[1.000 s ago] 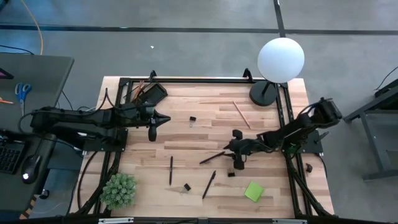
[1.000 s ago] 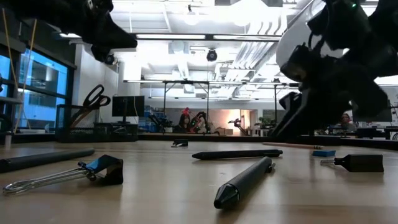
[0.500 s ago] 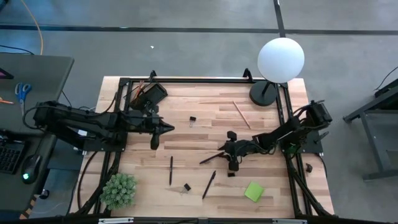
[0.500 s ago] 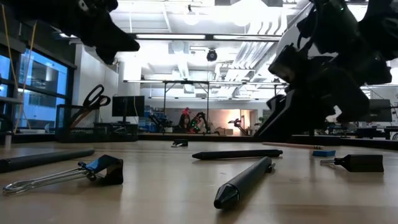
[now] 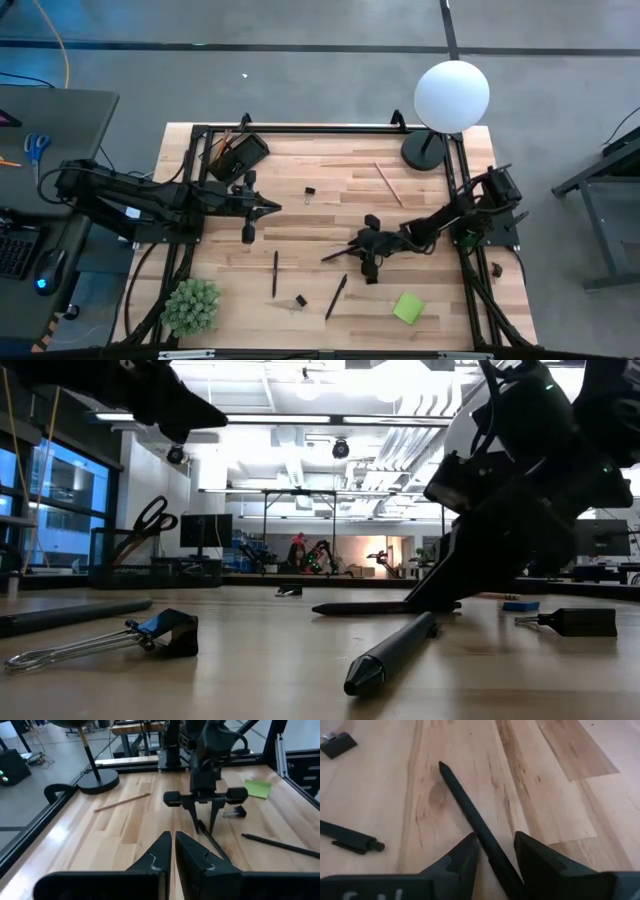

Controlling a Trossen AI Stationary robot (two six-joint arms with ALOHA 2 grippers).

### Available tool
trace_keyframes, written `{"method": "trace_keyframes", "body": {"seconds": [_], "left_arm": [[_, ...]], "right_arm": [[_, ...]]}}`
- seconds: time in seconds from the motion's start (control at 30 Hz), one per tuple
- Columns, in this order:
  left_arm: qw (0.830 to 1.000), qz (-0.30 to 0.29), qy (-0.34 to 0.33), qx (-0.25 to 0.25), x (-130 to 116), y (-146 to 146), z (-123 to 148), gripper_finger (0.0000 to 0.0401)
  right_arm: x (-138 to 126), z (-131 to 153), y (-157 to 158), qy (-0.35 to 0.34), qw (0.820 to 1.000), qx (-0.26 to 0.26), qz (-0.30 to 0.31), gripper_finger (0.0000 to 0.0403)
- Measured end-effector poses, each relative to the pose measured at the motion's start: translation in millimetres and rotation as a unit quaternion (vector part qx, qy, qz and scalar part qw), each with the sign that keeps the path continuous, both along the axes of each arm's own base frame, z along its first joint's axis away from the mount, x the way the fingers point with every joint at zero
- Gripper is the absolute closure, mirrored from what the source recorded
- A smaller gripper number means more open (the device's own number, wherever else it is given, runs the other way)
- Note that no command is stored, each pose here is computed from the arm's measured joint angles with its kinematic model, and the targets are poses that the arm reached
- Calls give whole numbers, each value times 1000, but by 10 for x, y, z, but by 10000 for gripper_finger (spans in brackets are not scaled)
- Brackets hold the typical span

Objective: Pick and place office supplies into organizer
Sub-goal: Put the black pen into the black desk organizer

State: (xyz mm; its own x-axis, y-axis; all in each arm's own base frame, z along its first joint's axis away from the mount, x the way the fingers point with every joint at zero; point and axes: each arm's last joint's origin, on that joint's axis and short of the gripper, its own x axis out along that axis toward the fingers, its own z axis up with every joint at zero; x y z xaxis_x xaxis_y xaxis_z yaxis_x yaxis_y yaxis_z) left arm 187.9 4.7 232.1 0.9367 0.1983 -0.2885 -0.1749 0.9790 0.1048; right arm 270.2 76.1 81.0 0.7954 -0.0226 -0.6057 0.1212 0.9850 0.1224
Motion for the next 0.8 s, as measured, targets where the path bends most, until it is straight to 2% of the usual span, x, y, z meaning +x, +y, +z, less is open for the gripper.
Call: {"method": "trace_keyframes", "body": {"seconds": [0.3, 0.4, 0.6, 0.73, 0.8], "left_arm": [[1000, -2, 2, 0, -1, -1, -3, 387], [1000, -1, 0, -1, 0, -1, 0, 387], [1000, -3, 1, -2, 1, -2, -2, 387], [1000, -29, 10, 1, 11, -16, -22, 387], [997, -65, 23, 18, 35, -33, -53, 387]], "right_arm": [[-26, -9, 50, 1, 1000, -15, -5, 384], [-23, -3, 52, -4, 1000, -13, -4, 385], [-10, 33, 56, -20, 1000, -14, -2, 363], [2, 178, 40, -44, 999, -3, 1, 386], [-3, 253, 6, -47, 999, 3, -2, 387]]}}
